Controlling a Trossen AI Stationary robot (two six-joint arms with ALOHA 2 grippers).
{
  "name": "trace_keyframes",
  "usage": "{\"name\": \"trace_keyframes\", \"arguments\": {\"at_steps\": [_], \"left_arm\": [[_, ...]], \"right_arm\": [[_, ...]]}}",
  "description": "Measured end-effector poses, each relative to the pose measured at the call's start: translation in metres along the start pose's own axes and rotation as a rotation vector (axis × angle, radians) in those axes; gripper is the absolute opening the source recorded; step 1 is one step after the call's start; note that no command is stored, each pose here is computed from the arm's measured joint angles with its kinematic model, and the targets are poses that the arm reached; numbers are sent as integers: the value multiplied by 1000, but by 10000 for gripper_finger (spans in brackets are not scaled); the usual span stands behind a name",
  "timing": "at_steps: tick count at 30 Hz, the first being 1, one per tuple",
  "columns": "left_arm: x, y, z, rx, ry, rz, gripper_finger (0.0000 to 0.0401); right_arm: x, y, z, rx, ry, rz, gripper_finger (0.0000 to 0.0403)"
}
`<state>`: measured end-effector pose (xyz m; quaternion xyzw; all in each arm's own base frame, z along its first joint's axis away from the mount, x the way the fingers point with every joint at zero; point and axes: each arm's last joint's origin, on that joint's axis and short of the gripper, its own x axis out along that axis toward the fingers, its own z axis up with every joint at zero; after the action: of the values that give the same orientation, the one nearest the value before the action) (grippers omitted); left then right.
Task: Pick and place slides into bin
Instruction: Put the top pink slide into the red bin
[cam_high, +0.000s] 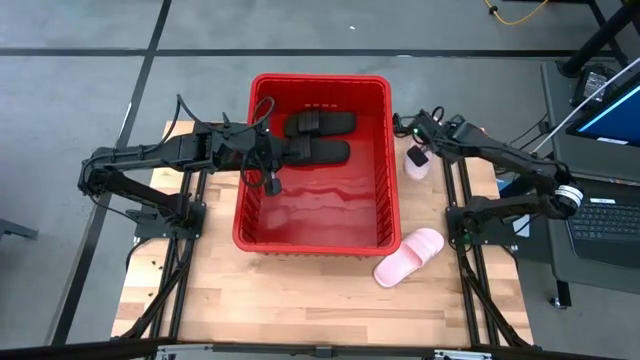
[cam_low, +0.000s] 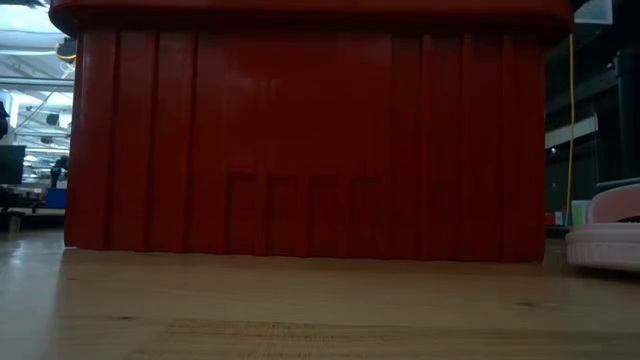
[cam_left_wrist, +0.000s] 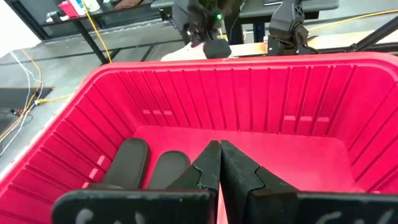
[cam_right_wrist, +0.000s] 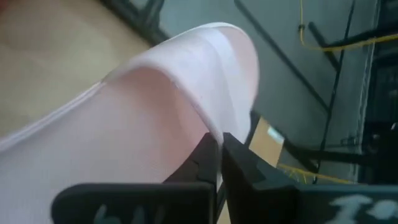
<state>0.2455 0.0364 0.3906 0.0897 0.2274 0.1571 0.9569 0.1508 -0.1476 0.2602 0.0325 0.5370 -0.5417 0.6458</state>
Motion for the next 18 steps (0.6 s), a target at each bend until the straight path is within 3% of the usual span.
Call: {"name": "trace_keyframes", "arguments": {"at_steps": [13, 18], "left_arm": [[0, 0, 0, 2, 2, 0, 2], [-4, 4, 0, 4, -6, 14, 1]], "right_arm": [[-64, -47, 51, 37, -251, -17, 10], [-86, -63, 62, -19, -335, -37, 10]]}}
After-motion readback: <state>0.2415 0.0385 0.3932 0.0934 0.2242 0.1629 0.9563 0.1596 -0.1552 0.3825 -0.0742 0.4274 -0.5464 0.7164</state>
